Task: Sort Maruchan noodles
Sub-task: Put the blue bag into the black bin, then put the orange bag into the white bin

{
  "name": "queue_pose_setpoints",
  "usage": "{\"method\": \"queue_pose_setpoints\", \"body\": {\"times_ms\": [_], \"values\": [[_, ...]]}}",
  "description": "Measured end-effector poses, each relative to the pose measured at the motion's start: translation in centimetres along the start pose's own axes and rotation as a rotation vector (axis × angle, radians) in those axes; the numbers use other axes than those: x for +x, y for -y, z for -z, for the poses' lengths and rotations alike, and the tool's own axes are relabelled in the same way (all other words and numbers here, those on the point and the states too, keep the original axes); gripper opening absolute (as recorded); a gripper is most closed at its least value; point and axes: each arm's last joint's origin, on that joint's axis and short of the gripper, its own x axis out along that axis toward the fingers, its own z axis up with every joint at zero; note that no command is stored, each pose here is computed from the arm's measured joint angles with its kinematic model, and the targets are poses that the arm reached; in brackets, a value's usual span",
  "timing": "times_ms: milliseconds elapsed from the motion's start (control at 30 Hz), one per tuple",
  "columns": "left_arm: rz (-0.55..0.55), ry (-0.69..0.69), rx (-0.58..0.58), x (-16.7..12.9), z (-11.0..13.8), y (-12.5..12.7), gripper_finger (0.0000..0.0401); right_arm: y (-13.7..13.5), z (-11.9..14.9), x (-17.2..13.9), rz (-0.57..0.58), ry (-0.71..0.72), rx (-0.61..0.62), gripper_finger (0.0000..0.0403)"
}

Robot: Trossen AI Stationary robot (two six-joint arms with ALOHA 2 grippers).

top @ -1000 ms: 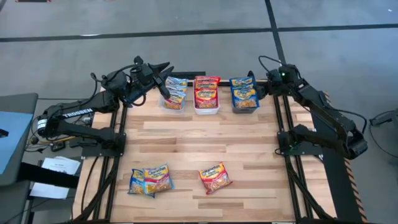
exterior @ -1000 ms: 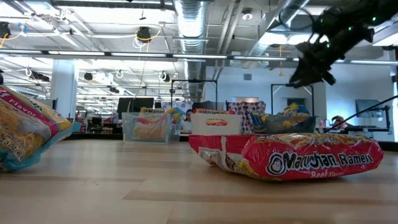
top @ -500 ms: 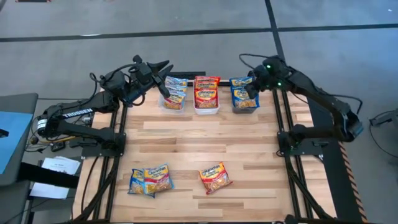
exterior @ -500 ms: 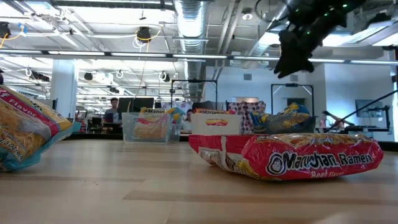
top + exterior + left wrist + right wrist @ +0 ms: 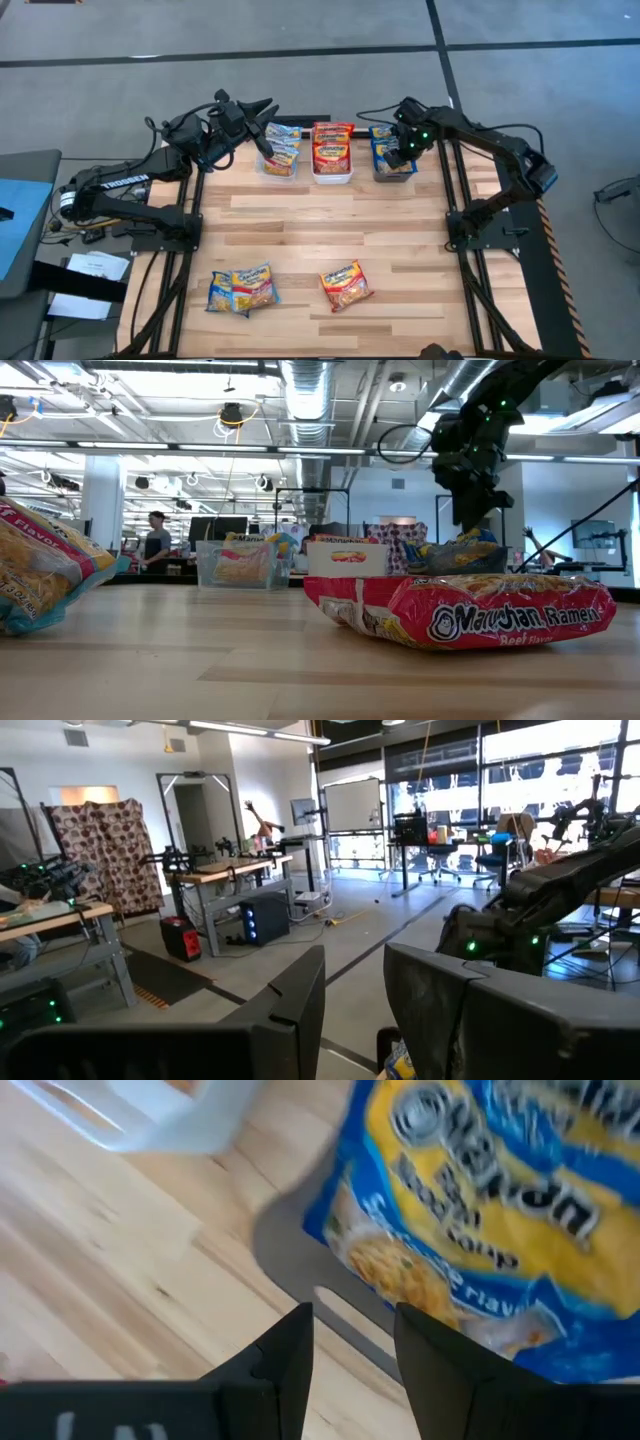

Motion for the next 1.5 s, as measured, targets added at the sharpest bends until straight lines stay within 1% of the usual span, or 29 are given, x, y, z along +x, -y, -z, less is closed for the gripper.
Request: {"method": "queue_pose_setpoints", "body": {"times_ms": [133, 333, 467, 667, 767, 867, 967, 1067, 1133, 1333, 1433, 1500], "values": [[0.001, -0.008, 0.005, 0.0, 0.1, 0.0, 0.0095, 0.3, 0.1, 1.3, 0.056, -0.08, 0.017, 0.0163], [0.005, -0.027, 0.015, 0.0, 0.3, 0.0, 0.0096, 0.7, -0.4, 3.2, 0.074, -0.139, 0.032, 0.0163], [0.006, -0.038, 0.021, 0.0, 0.4, 0.1, 0.0096, 1.2, -0.6, 4.8, 0.122, -0.18, 0.06, 0.0163], [0.008, -0.051, 0.039, 0.0, 0.5, 0.1, 0.0096, 1.6, -1.3, 6.4, 0.156, -0.167, 0.066, 0.0163], [0.007, -0.051, 0.058, 0.0, 0.5, 0.1, 0.0096, 1.7, -1.6, 6.9, 0.18, -0.147, 0.081, 0.0163], [0.007, -0.051, 0.068, 0.0, 0.5, 0.1, 0.0096, 1.8, -1.6, 7.0, 0.181, -0.148, 0.081, 0.0163], [0.007, -0.051, 0.073, 0.0, 0.5, 0.1, 0.0096, 1.5, -1.6, 6.7, 0.177, -0.141, 0.073, 0.0163], [0.006, -0.051, 0.072, 0.0, 0.5, 0.1, 0.0096, 1.1, -1.4, 5.6, 0.169, -0.114, 0.061, 0.0163], [0.005, -0.051, 0.073, 0.0, 0.5, 0.1, 0.0095, 0.7, -1.1, 4.7, 0.163, -0.098, 0.052, 0.0163], [0.009, -0.073, 0.079, -0.2, 0.6, 0.0, 0.0095, -0.7, -0.4, 1.3, 0.128, 0.017, 0.008, 0.0163], [0.015, -0.105, 0.059, -0.7, 0.7, -0.2, 0.0095, -1.5, 0.1, -0.1, 0.103, 0.066, -0.019, 0.0163], [0.017, -0.119, 0.034, -1.1, 0.6, -0.4, 0.0095, -2.0, 0.4, -0.8, 0.066, 0.086, -0.038, 0.0163]]}}
